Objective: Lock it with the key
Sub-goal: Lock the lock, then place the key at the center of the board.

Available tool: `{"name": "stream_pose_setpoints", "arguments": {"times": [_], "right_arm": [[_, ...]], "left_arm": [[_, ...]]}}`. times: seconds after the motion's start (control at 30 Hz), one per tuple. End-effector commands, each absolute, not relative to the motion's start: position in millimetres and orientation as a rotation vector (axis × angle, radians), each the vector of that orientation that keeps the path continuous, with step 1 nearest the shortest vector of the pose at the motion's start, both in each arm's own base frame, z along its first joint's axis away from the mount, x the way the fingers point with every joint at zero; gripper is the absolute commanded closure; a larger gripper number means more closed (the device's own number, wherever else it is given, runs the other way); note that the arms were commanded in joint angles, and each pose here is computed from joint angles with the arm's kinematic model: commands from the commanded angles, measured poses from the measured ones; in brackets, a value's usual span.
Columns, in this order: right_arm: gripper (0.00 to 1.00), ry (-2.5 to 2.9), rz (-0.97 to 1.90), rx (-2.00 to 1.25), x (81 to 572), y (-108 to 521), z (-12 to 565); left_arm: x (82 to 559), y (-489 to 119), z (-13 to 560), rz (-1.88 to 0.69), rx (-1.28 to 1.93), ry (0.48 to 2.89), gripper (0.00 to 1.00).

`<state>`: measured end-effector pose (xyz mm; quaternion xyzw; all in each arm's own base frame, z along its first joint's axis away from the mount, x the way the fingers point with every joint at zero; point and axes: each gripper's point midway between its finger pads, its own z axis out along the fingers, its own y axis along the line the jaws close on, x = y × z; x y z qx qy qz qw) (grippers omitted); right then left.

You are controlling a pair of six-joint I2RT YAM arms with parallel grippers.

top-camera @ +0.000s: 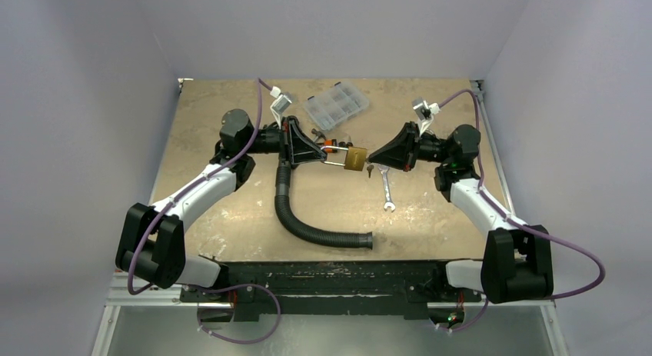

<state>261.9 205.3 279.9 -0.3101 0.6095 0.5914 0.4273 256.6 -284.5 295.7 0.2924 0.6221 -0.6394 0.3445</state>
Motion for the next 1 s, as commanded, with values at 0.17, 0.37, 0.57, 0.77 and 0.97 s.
{"name": "stream_pose_setpoints", "arguments": {"times": [0.17, 0.37, 0.57, 0.77, 0.97], "right_arm": [[1.0, 1.506, 1.439, -0.771, 263, 195, 284], [1.0, 1.537, 1.417, -0.719, 269, 178, 276], [1.0, 1.572, 1.391, -0.662, 277, 157, 267], [1.0, 1.611, 1.318, -0.578, 293, 118, 259], [1.0, 1.864, 0.924, -0.61, 324, 53, 214]], "left_arm": [[254, -277, 327, -1.594, 0.795, 1.469, 1.0], [259, -273, 331, -1.582, 0.774, 1.461, 1.0], [262, -270, 333, -1.578, 0.756, 1.457, 1.0], [263, -269, 330, -1.577, 0.751, 1.464, 1.0], [267, -269, 324, -1.557, 0.744, 1.492, 1.0]]}}
